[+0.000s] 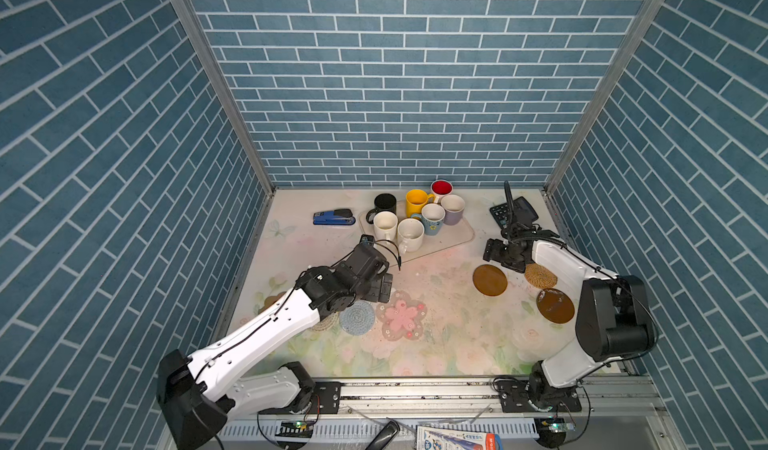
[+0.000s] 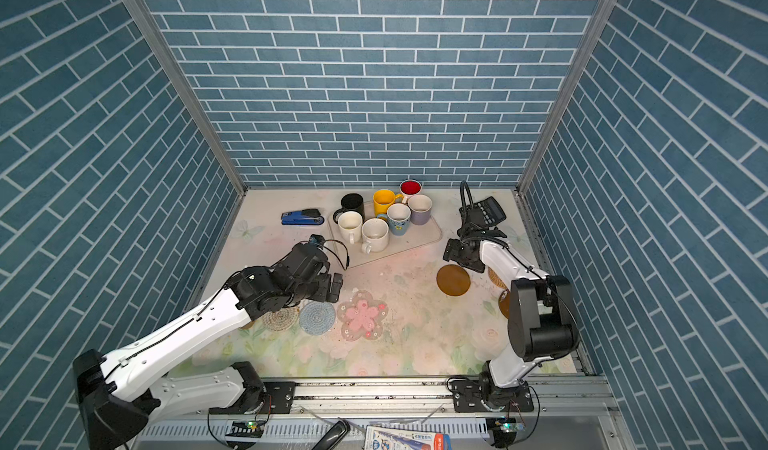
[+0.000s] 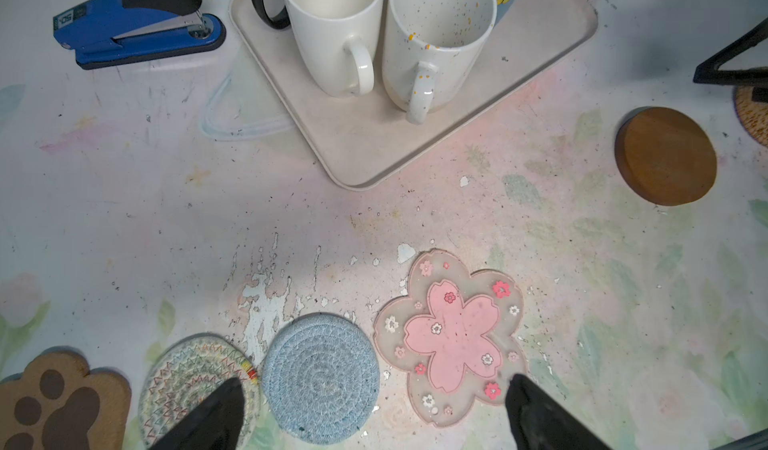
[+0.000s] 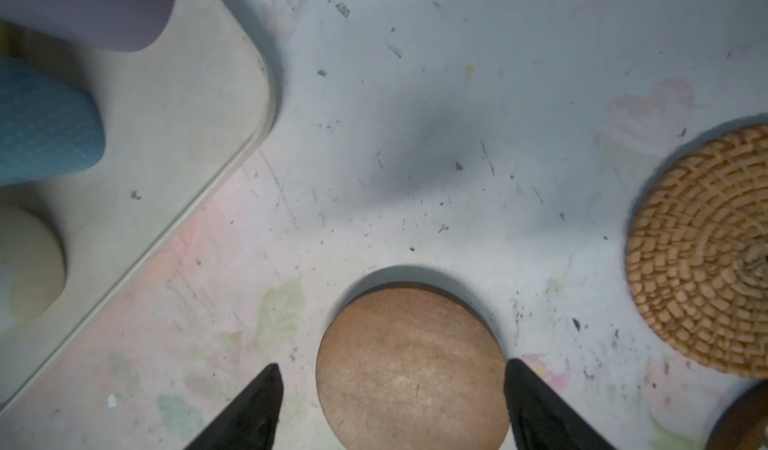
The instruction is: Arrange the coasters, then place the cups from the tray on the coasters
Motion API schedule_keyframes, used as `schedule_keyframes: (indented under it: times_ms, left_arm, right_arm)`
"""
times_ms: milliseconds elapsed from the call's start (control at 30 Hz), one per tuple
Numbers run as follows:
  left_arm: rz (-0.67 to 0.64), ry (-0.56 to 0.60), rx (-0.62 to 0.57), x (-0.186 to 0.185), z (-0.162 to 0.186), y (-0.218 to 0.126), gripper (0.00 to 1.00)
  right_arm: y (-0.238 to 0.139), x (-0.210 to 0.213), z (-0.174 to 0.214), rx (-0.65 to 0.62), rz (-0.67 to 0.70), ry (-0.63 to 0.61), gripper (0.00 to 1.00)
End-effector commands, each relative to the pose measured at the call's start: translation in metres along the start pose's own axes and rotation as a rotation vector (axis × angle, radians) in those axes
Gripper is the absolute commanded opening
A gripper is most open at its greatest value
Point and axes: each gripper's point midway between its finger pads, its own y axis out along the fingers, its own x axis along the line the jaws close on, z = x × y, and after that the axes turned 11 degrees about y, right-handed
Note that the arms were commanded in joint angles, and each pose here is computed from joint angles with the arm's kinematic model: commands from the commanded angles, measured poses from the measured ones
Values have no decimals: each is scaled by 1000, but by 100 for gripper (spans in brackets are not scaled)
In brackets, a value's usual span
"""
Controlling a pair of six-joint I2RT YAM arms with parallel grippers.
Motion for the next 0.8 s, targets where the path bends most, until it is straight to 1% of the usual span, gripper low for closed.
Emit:
schedule_keyframes:
  times_ms: [0,133,333,500,667,733,767]
  left_arm:
    - [8,6,-5,-1,6,11,99]
    - [44,-14,-37,-4,14,15,99]
    - [57,-41,-22,-4,27,21,99]
    - [67,-66,-23,-5,35,27,99]
    - [66,-82,-20,-4,40,28,99]
    - [67,-89,-27,-3,41,28,99]
    - [65,-92,-29,-2,42,29,99]
  right_arm:
    - [6,2,-21,-51,29,9,84]
    - [19,-8,-22,-49,67,33,83]
    - [27,-19,-19,-44,109,32,83]
    - [35,-27,-13,-34,130,36,87]
    - [42,-26,-8,-11,114,51,90]
    - [44,-26,-7,-9,111,59,94]
    - [45,-26,-6,-7,110,63,94]
